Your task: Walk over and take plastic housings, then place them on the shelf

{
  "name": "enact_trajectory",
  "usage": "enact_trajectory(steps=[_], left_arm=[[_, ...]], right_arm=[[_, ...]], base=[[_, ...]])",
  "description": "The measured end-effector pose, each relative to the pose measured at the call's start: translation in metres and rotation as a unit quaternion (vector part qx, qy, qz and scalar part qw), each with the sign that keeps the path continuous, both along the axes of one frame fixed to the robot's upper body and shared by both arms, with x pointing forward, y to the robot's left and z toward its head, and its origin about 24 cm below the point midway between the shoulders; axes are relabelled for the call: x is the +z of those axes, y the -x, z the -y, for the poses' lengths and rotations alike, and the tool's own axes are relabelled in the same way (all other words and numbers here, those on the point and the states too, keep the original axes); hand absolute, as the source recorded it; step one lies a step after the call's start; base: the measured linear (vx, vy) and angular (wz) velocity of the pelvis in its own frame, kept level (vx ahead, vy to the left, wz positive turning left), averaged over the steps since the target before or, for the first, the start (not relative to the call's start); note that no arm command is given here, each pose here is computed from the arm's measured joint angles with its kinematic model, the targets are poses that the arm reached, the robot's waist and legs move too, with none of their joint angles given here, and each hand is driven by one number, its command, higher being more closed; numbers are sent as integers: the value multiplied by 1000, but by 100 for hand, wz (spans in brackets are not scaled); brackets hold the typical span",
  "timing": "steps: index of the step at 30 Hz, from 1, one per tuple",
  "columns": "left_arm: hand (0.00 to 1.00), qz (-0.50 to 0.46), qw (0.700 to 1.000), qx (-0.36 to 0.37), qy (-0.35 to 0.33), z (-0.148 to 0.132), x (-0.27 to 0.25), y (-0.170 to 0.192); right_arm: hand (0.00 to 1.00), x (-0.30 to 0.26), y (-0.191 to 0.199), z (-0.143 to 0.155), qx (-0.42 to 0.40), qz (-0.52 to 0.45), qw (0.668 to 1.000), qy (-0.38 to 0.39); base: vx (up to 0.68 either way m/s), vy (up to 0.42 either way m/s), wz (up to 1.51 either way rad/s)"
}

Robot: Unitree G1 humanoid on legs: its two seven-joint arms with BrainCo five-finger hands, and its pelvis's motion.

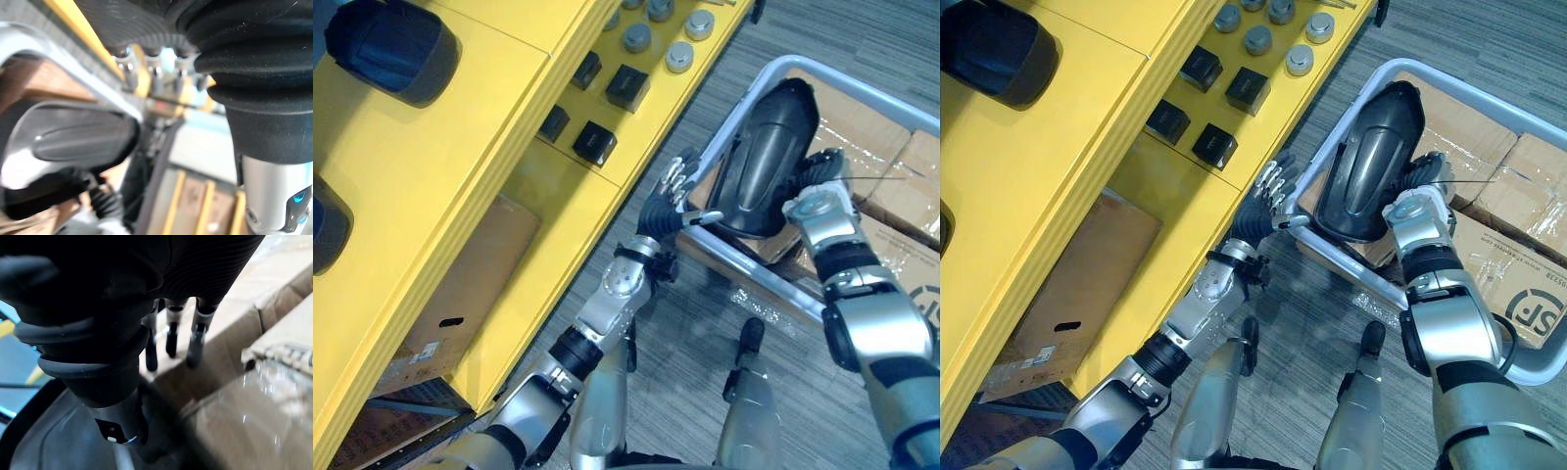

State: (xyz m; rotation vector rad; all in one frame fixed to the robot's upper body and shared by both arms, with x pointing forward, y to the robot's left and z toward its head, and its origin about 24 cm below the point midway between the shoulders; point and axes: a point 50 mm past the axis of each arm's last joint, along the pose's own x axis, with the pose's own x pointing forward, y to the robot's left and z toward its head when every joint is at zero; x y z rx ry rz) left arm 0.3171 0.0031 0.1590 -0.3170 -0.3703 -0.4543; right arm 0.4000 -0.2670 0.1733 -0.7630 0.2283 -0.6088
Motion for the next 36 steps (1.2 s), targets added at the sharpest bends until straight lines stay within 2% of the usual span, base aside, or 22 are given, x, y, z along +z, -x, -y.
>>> enact_trajectory(steps=[5, 9, 16, 18, 25, 30, 36], left_arm=[[0, -6, 1000, 6, -8, 0, -2, -4], [0, -22, 1000, 12, -4, -5, -9, -7], [0, -51, 998, 41, -14, -27, -20, -14], [0, -68, 996, 49, -43, -33, -26, -18], [0, -123, 970, 130, -162, -89, -34, -43], [0, -92, 958, 153, -225, -92, -5, -60], [0, -75, 953, 164, -242, -88, 17, -69]], right_arm=[[100, 0, 3, 9, -37, -32, 999, 15], [100, -11, 12, 27, -81, -56, 994, -57], [100, -23, 16, 29, -101, -39, 994, -26], [100, -24, 14, 24, -91, -34, 995, -11], [100, 9, 2, -7, -2, 55, 996, 75], [100, 39, 0, -30, 59, 136, 981, 128], [100, 63, 2, -50, 121, 200, 953, 193]], base=[[-2, -3, 13], [2, 25, 6], [13, 27, 6], [8, 4, -3], [36, 18, -23], [10, 3, -32], [2, 3, -22]])
